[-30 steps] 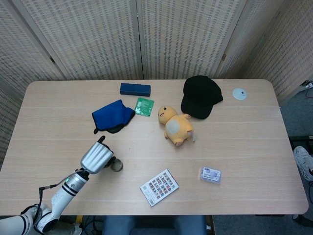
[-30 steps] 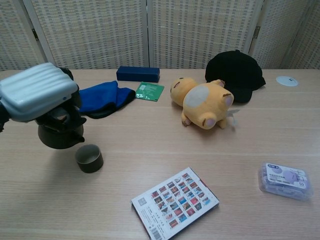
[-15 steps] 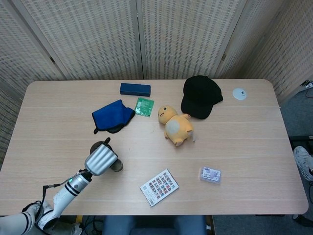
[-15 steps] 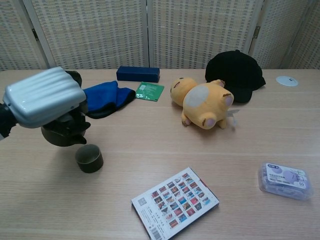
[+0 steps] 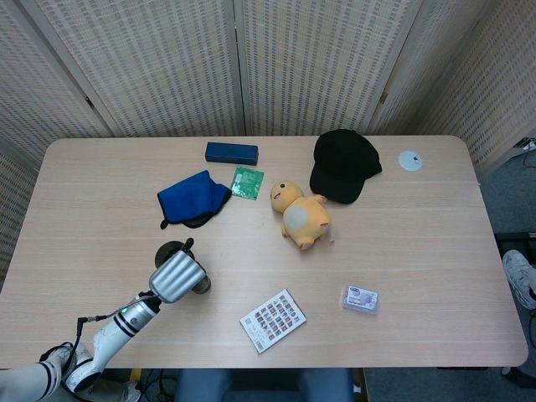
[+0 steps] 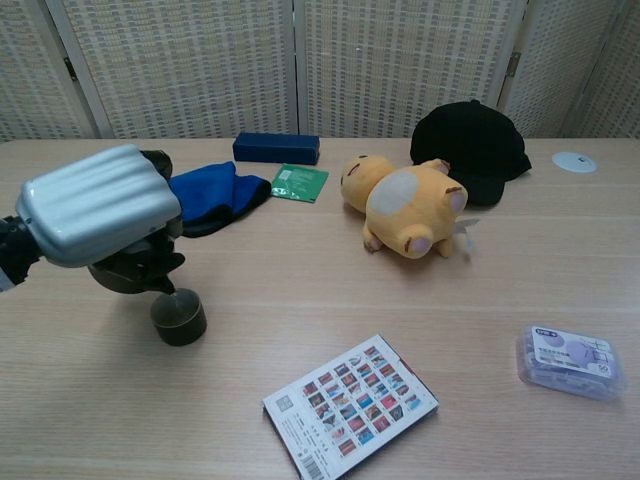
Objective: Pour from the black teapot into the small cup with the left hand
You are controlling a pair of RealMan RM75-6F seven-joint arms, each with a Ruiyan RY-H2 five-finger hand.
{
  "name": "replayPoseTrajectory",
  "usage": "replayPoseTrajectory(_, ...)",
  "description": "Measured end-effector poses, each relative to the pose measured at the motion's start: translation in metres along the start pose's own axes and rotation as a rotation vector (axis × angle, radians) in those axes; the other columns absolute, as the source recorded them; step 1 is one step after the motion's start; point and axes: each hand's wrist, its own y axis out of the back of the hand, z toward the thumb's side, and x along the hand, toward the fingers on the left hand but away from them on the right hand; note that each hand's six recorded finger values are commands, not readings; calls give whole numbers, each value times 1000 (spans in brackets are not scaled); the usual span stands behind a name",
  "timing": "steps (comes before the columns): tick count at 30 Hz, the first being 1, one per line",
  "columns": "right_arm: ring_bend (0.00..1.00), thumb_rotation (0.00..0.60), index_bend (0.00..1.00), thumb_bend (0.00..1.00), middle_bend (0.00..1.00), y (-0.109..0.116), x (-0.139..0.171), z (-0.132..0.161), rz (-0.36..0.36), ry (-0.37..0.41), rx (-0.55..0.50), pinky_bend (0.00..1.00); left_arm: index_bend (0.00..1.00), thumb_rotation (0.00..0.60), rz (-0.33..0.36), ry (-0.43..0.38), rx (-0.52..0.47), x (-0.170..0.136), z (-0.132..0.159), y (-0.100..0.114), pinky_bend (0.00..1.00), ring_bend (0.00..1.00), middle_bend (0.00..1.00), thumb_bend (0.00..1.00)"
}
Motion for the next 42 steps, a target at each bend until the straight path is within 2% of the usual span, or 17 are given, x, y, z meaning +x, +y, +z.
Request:
replayPoseTrajectory(16,169,600,228,306,268,-1,-1,-1,2,-3,1,45,1000,505,-12,1,43,-1,-7,-3,359,917,1000,402)
replayPoseTrajectory(42,169,600,228,306,268,-2,0,-3,4,-10,-1,45,1000,550,-15,-2,31,-2,-4,-2,359,917,1000,402)
